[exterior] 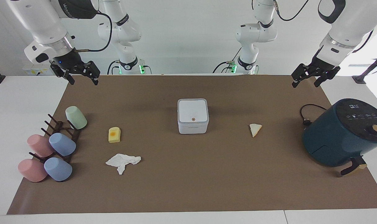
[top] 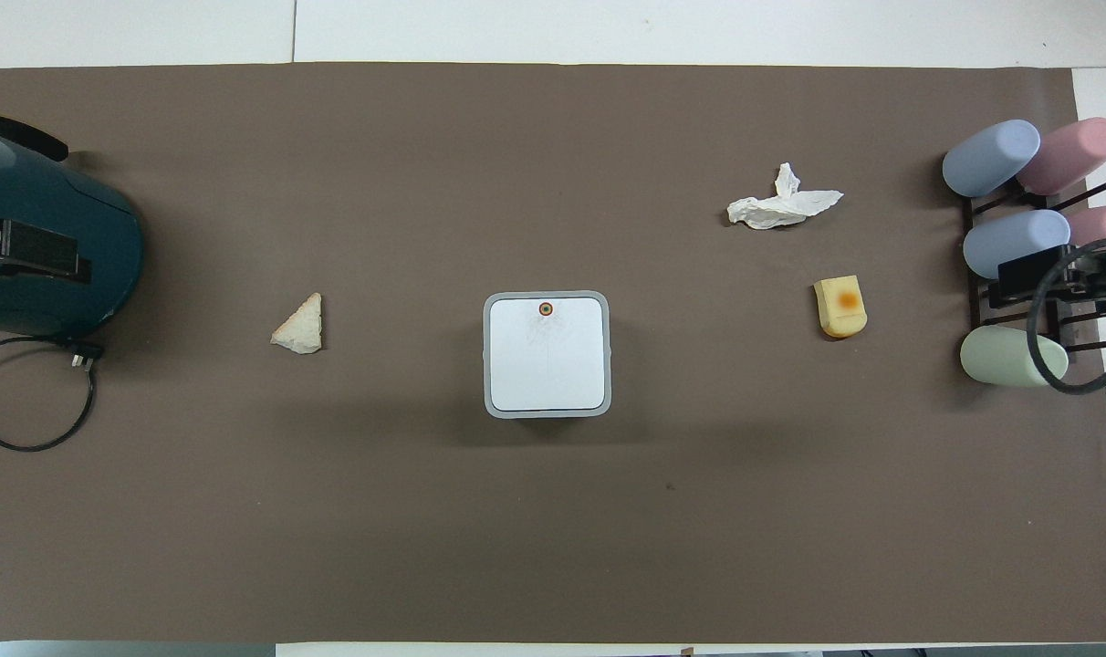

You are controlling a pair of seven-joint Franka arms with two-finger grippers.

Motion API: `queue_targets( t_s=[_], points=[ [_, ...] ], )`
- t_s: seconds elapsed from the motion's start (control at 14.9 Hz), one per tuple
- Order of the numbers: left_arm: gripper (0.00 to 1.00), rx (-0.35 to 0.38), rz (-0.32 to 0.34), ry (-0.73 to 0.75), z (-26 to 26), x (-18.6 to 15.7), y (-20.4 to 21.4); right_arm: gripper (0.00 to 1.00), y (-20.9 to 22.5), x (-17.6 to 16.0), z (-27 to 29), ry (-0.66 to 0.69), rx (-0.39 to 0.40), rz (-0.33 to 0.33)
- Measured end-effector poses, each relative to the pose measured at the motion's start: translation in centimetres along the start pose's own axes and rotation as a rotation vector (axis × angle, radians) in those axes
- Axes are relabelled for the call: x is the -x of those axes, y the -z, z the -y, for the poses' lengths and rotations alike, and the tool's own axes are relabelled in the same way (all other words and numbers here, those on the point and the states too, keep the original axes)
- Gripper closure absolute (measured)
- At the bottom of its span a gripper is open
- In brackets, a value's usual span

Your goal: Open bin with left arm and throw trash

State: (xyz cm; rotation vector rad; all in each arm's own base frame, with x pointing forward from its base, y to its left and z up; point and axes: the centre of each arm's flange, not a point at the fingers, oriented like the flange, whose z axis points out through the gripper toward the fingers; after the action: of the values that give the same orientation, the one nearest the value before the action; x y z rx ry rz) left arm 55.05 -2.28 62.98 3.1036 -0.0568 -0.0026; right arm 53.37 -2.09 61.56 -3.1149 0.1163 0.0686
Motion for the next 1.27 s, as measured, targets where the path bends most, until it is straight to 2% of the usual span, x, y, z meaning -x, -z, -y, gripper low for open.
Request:
queue_targets(
  t_s=[0.67, 0.94, 1.14, 1.21, 1.27],
  points=[
    [0.00, 0.000, 0.003, -0.011, -0.5, 0.0, -0.1, 0.00, 0.0, 0.0, 0.2, 0.004, 0.000, 0.000],
    [0.04, 0.001, -0.009, -0.098, -5.7, 0.4, -1.0, 0.00, -0.3, 0.0, 0.5, 0.010, -0.006, 0.002],
    [0.38, 0.009, -0.062, -0.173, -12.2, 1.4, -2.5, 0.00, -2.1, -0.8, 2.4, 0.038, -0.020, -0.055],
    [0.46, 0.014, -0.080, -0.201, -14.4, 1.9, -3.3, 0.00, -3.6, -0.9, 2.7, 0.042, -0.021, -0.065],
    [0.63, 0.021, -0.095, -0.214, -16.9, 2.6, -4.3, 0.00, -5.3, -1.0, 2.9, 0.044, -0.021, -0.073]
  ],
)
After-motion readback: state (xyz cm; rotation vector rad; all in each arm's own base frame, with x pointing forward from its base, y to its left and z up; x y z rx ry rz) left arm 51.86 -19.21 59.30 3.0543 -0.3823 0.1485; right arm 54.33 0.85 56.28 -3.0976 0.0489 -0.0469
